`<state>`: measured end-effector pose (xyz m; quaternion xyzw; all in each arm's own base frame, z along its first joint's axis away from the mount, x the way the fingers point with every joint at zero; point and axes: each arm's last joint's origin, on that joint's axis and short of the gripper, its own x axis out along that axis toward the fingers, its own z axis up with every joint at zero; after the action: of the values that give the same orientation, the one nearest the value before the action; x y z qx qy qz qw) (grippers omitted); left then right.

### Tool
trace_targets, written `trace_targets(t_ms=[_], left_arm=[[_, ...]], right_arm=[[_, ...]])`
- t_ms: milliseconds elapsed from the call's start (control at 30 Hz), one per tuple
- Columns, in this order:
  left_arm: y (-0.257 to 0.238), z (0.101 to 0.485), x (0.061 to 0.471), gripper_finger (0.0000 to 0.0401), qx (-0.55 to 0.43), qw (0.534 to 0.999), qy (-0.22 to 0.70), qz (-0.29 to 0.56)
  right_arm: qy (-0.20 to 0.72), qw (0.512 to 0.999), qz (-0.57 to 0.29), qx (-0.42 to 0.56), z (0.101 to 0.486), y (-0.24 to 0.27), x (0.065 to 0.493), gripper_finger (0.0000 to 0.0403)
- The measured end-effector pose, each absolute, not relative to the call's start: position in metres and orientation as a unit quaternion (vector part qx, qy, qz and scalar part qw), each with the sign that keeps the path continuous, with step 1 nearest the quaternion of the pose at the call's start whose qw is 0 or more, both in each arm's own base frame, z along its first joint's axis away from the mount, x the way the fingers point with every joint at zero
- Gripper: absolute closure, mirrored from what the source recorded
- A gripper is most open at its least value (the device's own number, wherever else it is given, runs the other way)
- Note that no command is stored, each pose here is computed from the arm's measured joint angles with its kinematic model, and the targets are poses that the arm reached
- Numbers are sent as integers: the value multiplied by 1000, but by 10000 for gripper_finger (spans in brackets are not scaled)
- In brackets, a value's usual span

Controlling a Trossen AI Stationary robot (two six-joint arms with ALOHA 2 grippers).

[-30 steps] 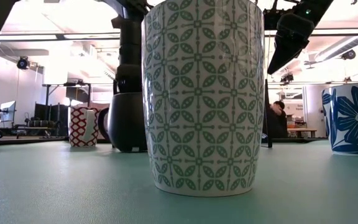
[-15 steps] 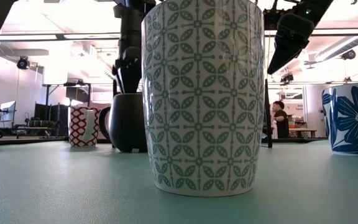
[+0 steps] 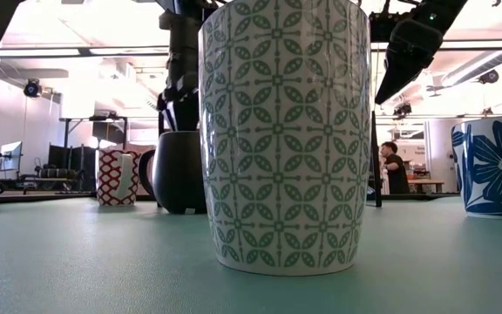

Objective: Place coffee mugs
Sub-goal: Put the dark blue mug on the shelf

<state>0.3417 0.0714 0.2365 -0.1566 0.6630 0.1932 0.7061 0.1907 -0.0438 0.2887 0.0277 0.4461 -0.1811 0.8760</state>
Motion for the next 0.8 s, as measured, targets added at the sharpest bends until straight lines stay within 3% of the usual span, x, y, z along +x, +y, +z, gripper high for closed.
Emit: trace_targets(t_ms=[167,367,800], left_arm=[[72,235,341,392,-144,705,668,189],[71,239,341,396,-130,702,680,165],[74,287,347,397,-38,735,669,106]], right_arm=[[446,876,-182,29,289,-44,191,339],[445,876,-182,30,289,-44,191,339],[443,877,-183,29,289,-44,191,339]])
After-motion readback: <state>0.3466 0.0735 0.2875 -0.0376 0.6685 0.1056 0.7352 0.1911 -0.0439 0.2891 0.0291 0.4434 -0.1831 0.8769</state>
